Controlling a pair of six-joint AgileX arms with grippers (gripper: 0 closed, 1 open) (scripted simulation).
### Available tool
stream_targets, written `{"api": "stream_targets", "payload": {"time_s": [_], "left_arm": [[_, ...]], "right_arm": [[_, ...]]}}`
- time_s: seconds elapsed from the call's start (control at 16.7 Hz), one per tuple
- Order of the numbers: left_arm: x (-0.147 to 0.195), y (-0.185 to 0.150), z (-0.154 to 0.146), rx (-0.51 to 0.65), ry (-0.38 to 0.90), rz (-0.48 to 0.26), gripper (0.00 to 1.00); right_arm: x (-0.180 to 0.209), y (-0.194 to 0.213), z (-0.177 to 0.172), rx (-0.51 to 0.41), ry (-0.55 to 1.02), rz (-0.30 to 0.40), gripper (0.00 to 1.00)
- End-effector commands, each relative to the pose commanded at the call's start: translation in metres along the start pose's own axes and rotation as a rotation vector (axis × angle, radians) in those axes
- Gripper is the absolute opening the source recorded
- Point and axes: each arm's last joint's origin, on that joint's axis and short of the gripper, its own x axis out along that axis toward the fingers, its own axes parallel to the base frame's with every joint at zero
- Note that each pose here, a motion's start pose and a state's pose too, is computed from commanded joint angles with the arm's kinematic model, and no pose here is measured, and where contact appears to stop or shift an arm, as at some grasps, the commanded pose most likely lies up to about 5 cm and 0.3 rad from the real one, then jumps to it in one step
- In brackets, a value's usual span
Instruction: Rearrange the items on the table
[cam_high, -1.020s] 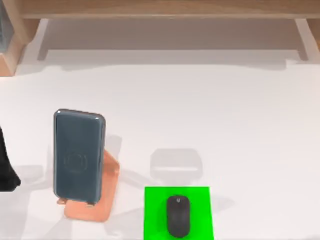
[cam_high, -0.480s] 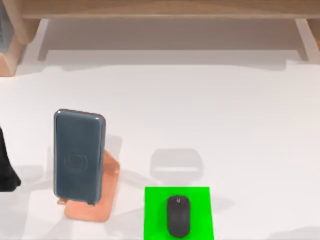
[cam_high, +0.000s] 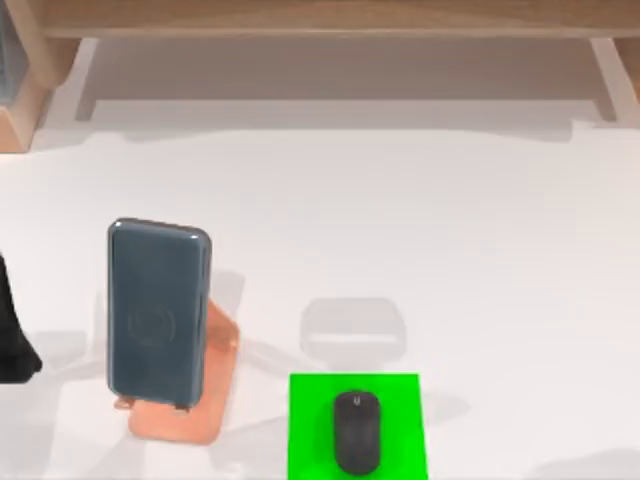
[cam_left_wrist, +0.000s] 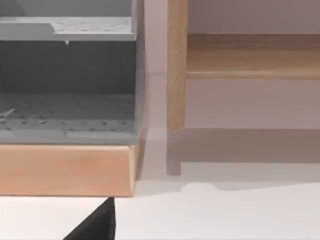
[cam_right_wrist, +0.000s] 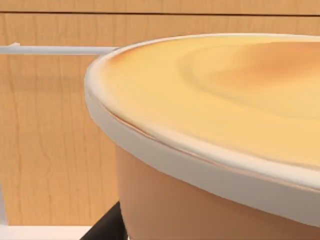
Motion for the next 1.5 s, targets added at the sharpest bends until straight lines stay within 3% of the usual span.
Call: {"api": "stream_targets", "payload": {"time_s": [0.6, 1.5], "left_arm": [[0.0, 0.0, 0.0, 0.0, 0.0, 0.0, 1.0], [0.0, 0.0, 0.0, 0.0, 0.0, 0.0, 1.0]], "right_arm": [[0.0, 0.0, 0.0, 0.0, 0.0, 0.0, 0.02], [-0.001, -0.001, 0.01, 0.001, -0.001, -0.002, 0.0]]}}
